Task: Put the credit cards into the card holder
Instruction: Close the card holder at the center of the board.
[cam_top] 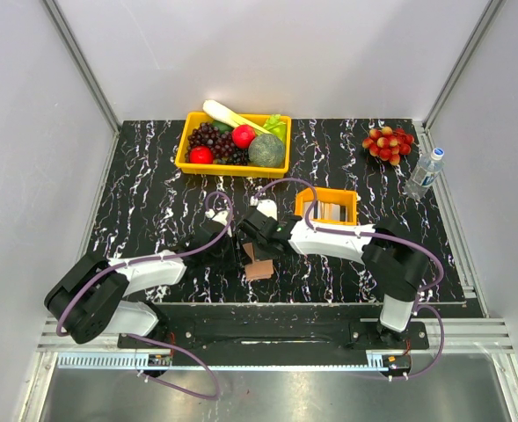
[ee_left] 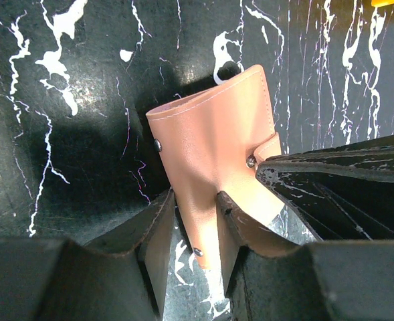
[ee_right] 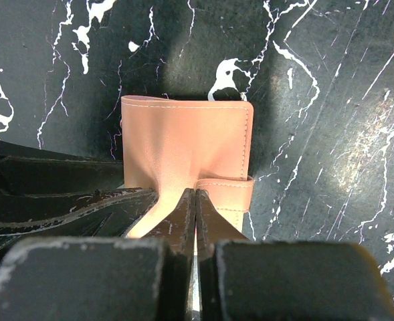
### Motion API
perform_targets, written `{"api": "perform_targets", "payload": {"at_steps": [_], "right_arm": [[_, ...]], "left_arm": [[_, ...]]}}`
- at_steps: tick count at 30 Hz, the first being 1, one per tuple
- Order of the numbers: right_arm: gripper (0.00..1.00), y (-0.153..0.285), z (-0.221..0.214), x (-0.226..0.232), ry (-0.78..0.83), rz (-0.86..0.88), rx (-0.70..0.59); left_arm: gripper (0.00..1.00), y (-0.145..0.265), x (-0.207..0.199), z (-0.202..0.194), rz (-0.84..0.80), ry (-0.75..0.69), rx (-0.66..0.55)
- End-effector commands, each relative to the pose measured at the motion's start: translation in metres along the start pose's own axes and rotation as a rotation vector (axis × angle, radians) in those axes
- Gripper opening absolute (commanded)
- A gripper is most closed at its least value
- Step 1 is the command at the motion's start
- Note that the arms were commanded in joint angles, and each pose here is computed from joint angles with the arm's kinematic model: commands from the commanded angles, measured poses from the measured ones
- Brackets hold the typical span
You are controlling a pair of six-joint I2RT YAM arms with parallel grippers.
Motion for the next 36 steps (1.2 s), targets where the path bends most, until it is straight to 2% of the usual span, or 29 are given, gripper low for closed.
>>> {"api": "perform_targets", "payload": {"at_steps": [1,24,29,36], "right_arm": [[0.0,-0.006,-0.001,0.006,0.001,0.013,-0.008],[0.0,-0.025,-0.018,-0.021,0.015,-0.148,0.021],[0.0,-0.027,-0.024,-0.022,-0.009,-0.117,0.028],[0.0,0.006,-0.002,-0.014,-0.036,-0.029,-0.078]], "left_arm": [[0.35,-0.002,0.0,-0.001,-0.003,-0.009,0.015],[0.33,0.0,0.0,-0.001,-0.012,-0.008,0.014],[0.33,-0.001,0.0,-0.001,-0.01,-0.007,0.013],[0.33,-0.001,0.0,0.0,-0.003,-0.005,0.011]]}}
Point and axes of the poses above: each gripper's point midway between its finger pads, its own y axis back along the fingers, its own x axis along the line the jaws close on, z = x × y, the point moved 10 cm from there along y, back along the fingers, and after that the axes turned 5 degrees about -y, right-handed, at the moved point
